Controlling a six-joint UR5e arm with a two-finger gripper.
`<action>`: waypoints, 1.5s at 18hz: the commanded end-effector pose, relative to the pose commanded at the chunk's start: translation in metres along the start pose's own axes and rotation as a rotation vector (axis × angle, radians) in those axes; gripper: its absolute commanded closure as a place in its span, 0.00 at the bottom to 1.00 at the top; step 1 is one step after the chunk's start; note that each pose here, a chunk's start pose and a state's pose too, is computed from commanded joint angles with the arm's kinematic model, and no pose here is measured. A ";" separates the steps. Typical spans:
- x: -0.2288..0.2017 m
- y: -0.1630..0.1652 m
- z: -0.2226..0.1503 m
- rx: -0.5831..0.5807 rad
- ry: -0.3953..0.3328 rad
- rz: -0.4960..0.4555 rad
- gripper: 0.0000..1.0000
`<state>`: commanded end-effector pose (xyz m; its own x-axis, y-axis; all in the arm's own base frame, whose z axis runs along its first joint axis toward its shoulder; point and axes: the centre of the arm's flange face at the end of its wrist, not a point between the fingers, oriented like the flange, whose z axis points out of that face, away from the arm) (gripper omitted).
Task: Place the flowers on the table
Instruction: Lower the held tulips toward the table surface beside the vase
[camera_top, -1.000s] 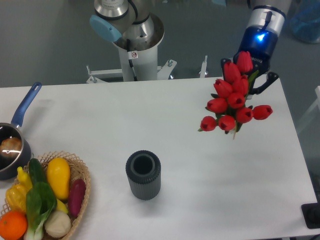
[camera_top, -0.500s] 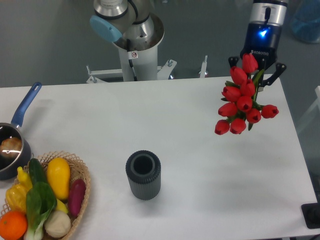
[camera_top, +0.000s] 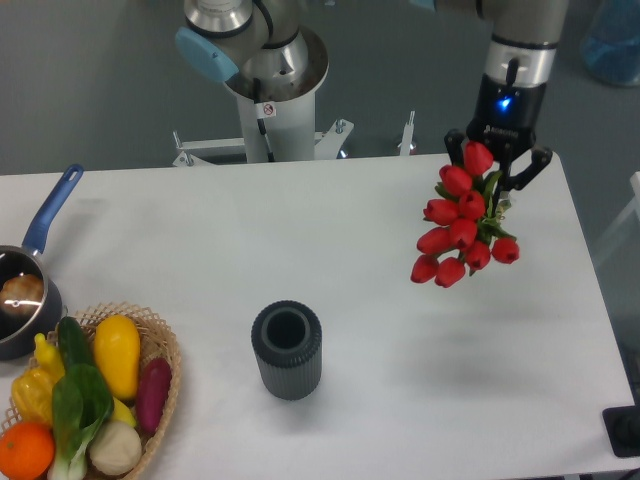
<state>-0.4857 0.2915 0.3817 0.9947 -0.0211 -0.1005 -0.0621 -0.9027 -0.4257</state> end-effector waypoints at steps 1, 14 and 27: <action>0.000 0.001 0.007 -0.013 0.012 -0.001 0.66; -0.003 0.018 0.065 -0.208 0.087 0.008 0.66; 0.003 0.024 0.092 -0.328 0.132 0.031 0.66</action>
<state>-0.4915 0.3099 0.2881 0.9960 -0.0872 0.0175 -0.0847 -0.9902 -0.1106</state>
